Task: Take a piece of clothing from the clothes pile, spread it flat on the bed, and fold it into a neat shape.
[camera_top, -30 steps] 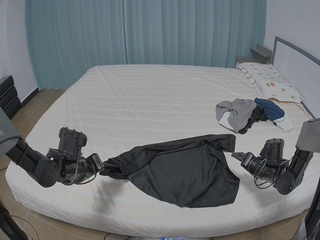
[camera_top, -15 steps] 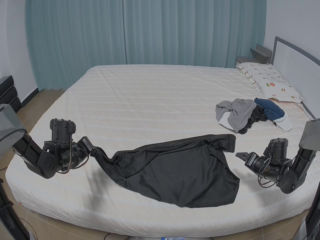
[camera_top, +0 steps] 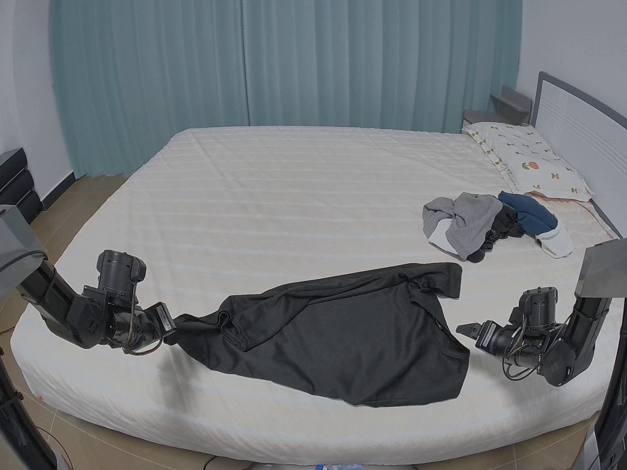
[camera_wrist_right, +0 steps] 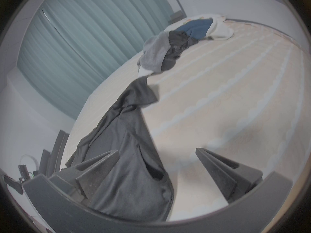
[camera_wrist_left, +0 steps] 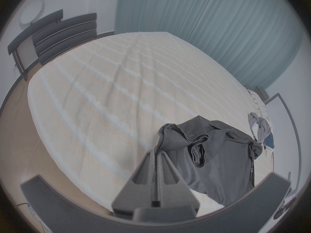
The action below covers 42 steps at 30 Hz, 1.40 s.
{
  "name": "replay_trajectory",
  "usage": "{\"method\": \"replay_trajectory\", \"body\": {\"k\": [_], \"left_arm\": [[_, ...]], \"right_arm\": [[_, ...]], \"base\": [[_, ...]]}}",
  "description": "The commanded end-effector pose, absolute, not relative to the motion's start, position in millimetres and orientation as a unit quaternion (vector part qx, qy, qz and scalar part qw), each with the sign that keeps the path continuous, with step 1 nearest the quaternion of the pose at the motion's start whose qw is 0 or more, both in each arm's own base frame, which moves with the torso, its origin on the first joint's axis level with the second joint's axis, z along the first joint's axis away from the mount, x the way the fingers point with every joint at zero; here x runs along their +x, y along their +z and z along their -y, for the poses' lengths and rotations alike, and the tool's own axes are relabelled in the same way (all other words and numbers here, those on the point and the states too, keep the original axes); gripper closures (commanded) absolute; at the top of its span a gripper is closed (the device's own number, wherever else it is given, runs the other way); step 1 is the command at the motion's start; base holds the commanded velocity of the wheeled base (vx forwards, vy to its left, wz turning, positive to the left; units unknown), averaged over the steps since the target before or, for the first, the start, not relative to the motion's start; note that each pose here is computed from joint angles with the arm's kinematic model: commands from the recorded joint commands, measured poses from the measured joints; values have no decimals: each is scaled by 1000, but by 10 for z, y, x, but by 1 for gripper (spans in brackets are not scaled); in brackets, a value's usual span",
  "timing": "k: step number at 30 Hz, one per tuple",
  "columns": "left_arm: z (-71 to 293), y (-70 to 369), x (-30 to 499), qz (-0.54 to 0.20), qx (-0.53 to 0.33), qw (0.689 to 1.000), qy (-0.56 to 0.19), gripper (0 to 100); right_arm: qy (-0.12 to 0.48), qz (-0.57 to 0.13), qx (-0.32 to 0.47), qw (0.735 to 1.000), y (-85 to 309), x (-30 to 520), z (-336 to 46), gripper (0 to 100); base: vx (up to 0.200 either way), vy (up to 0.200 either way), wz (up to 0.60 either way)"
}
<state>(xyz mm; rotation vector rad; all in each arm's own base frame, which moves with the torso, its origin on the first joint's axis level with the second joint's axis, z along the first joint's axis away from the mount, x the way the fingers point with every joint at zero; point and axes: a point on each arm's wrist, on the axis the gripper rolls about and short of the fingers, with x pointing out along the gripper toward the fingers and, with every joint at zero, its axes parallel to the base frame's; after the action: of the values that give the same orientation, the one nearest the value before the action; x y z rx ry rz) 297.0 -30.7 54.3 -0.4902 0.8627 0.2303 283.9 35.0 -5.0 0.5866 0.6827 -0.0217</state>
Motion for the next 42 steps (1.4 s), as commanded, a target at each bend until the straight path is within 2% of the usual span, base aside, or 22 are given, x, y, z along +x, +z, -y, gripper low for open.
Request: {"method": "replay_trajectory", "body": {"k": [1,10,11,20,23,29,33,42], "left_arm": [[301,628,2931,-406,-230,878,105,100],[296,555,2888,-422,-211,876,102,100],[296,555,2888,-422,-211,876,102,100],[283,545,2849,-441,-197,869,104,100],[276,552,2787,-464,-182,860,105,100],[255,564,2700,-493,-155,850,102,100],[225,572,2583,-533,-124,831,102,100],[242,532,2480,-577,-91,806,92,100]], "right_arm": [[-7,-355,282,891,-160,2789,-362,0],[-4,-386,268,883,-365,2768,-432,0],[-4,-386,268,883,-365,2768,-432,100],[-4,-393,226,891,-329,2674,-365,100],[-9,-376,211,902,-153,2634,-241,100],[-29,-395,187,899,36,2544,-65,100],[-45,-402,171,899,143,2491,92,100],[-51,-429,149,889,-24,2491,165,100]], "base": [[0,0,0],[0,0,0],[0,0,0],[0,0,0],[0,0,0],[0,0,0],[0,0,0],[0,0,0]]}}
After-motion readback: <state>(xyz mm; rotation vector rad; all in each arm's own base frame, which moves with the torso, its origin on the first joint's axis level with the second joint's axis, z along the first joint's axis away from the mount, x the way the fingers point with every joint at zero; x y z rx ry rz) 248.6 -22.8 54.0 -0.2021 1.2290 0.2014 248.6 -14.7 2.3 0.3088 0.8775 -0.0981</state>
